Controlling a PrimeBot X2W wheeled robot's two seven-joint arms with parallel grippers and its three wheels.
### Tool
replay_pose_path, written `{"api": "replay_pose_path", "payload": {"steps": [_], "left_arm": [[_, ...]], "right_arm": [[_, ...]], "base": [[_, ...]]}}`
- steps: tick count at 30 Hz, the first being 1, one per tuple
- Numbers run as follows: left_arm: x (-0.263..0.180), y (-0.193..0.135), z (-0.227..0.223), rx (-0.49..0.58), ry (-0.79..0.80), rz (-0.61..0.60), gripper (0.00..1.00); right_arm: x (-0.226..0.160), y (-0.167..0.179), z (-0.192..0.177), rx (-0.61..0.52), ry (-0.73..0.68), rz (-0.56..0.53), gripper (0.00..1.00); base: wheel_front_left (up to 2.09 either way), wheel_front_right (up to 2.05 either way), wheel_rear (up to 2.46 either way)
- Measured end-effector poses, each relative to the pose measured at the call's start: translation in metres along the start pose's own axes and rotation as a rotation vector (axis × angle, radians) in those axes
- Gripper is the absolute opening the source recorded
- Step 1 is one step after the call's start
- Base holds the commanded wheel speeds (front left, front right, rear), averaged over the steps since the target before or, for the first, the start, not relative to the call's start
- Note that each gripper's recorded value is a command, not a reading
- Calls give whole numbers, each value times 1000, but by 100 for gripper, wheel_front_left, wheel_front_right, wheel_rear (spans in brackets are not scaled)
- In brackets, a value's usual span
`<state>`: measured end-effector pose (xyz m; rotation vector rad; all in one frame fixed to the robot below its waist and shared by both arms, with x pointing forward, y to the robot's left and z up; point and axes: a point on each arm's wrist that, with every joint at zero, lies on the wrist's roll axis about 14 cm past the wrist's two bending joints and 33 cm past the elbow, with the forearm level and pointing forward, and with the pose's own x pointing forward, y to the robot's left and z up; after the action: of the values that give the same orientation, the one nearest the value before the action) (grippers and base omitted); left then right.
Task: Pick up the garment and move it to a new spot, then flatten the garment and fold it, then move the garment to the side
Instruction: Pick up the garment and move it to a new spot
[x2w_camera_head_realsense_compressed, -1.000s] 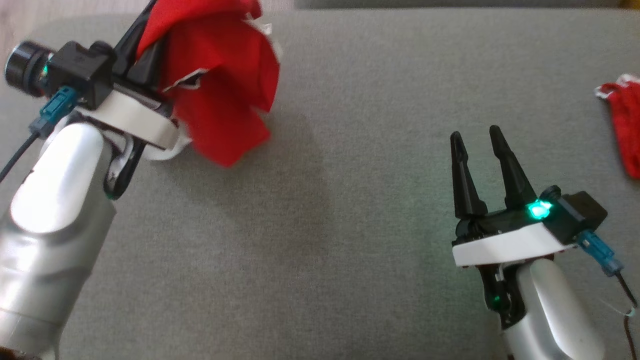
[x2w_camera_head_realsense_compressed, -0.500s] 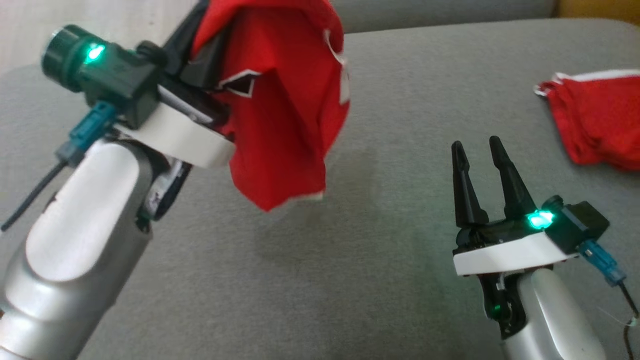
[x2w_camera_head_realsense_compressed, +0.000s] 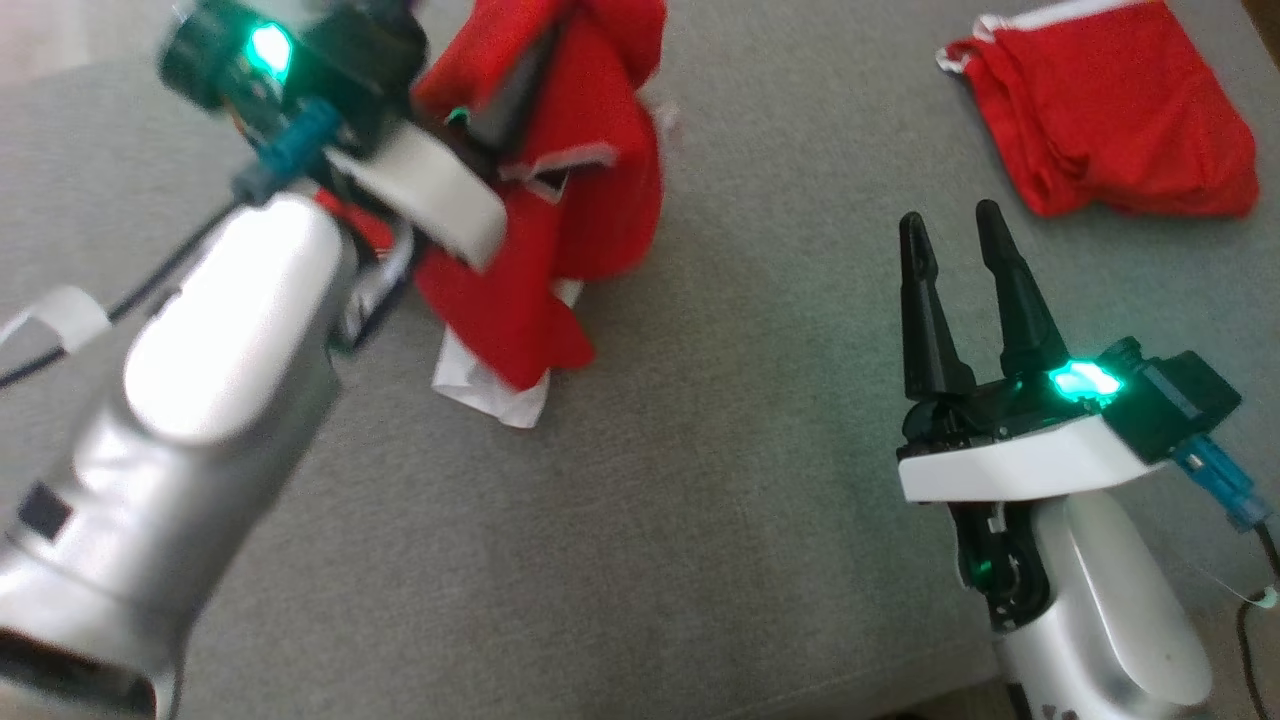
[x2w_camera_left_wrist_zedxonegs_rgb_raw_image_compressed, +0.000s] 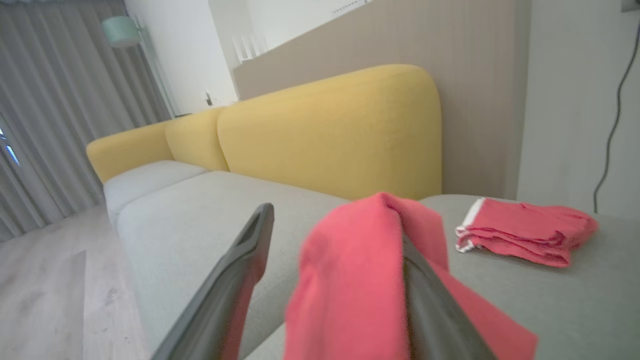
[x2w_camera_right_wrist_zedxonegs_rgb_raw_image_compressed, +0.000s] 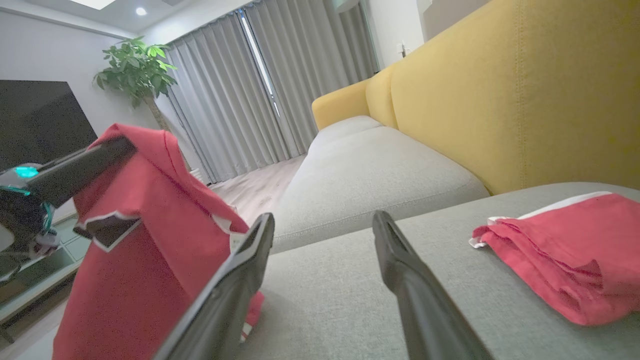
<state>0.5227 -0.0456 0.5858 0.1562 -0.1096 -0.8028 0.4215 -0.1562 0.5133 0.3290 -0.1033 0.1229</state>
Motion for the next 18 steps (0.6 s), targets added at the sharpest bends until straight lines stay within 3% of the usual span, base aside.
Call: {"api": "replay_pose_path", "payload": {"steps": [4,8,13,18], "left_arm": [[20,27,3,12,-88,81,100],[9,44,-11,8,-89,136,100],[-43,65,-27,0,-59,245,100],[-96,66,-40,-26,-13,320,100]], "right_arm": [[-2,-14,-7,-9,21,-40,100],[1,-14,-8,-16,20,-38,100],[10,5,-8,-32,12,22,100],[11,21,-14,-42,28,67,100]], "base": [[0,0,0],[0,0,0],[0,0,0],[0,0,0]]}}
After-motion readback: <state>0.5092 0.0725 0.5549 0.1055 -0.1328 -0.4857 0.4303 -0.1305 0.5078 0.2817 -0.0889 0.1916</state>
